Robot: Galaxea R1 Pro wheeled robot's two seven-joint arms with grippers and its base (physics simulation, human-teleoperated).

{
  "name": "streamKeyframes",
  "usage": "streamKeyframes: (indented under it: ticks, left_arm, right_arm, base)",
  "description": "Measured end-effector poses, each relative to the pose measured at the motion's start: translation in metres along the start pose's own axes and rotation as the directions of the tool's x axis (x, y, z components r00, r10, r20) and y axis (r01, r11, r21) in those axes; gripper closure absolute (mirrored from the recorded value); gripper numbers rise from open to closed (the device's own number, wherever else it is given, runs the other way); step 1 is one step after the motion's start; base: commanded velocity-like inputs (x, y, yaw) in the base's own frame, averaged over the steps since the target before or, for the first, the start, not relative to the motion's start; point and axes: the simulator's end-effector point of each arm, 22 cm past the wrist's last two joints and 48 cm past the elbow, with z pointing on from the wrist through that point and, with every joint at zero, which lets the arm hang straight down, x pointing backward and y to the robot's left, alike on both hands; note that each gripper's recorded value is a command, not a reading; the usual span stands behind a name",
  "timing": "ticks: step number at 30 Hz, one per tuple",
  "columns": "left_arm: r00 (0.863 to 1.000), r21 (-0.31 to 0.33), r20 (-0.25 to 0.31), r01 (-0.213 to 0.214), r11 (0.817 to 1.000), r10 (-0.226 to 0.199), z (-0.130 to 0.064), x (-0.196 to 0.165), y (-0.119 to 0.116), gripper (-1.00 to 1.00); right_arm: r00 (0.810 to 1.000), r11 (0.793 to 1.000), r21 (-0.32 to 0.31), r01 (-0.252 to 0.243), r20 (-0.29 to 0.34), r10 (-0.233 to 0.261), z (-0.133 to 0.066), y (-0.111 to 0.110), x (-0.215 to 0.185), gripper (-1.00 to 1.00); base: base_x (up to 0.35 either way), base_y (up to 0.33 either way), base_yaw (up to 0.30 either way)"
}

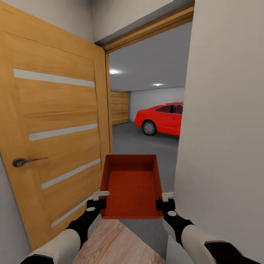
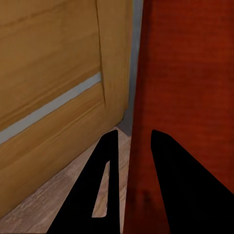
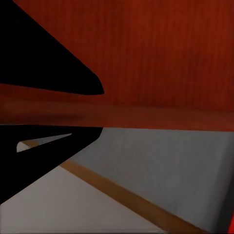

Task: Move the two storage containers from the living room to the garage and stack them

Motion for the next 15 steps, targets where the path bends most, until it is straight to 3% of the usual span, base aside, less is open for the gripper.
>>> streamKeyframes:
  ticks: [6,15]
  left_arm:
    - [1.0,0.0,0.0,0.0,1.0,0.0,0.0,0.0002,0.0001,1.0]
    - [1.0,0.002,-0.002,0.002,1.0,-0.002,0.0001,0.0015,-0.0004,1.0]
  right_arm:
    - [1.0,1.0,0.0,0.0,-0.001,0.0,0.0,0.0001,0.0001,1.0]
    - [1.0,1.0,-0.001,0.014,-0.002,-0.014,0.0005,-0.0004,0.0007,1.0]
  base:
    - [0.25,0.228,-0.046]
    - [0.019,0.0,0.0]
